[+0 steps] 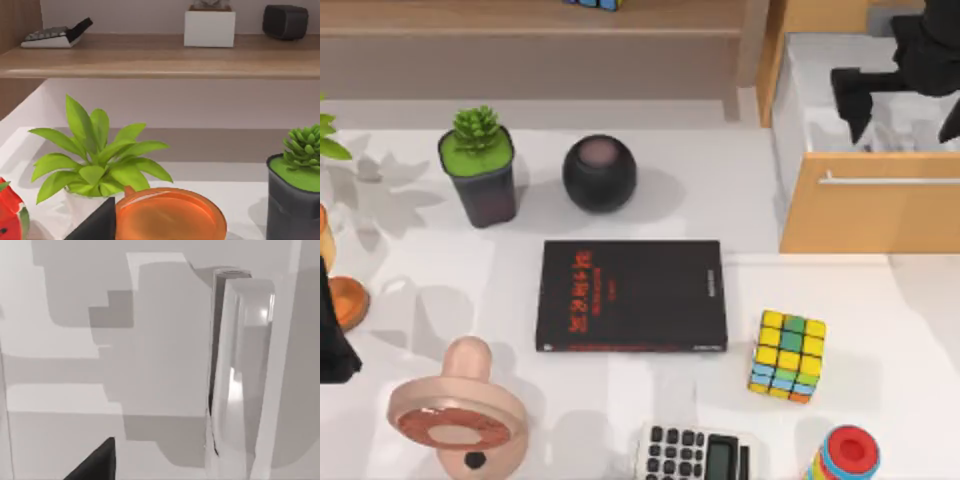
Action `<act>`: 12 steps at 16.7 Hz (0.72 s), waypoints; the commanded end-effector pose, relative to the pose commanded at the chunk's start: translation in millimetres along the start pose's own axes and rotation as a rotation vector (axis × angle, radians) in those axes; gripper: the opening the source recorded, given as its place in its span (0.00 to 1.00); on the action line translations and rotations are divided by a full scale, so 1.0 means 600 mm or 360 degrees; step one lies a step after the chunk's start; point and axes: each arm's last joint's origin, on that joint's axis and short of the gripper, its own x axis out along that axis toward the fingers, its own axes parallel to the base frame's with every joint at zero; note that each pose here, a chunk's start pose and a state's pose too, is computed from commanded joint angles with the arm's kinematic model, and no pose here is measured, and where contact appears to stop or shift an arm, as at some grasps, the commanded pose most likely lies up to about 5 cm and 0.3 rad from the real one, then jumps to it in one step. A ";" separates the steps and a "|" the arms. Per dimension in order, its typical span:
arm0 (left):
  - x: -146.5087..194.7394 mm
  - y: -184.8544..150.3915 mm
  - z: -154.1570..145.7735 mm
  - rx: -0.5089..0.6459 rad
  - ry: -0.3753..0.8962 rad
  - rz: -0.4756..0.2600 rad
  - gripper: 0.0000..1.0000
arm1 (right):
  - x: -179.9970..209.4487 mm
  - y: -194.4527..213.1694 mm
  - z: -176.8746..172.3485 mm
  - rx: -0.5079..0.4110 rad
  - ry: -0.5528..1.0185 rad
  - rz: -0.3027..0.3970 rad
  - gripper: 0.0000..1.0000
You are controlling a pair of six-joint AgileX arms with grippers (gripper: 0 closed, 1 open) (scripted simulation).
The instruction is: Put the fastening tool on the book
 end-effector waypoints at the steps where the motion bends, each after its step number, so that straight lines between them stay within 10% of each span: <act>1: 0.000 0.000 0.000 0.0000 0.0000 0.0000 1.00 | 0.006 0.001 0.003 0.0001 0.0013 -0.0001 1.00; 12: 0.000 0.000 0.000 0.0000 0.0000 0.0000 1.00 | 0.016 0.000 0.001 0.0001 0.0020 -0.0003 1.00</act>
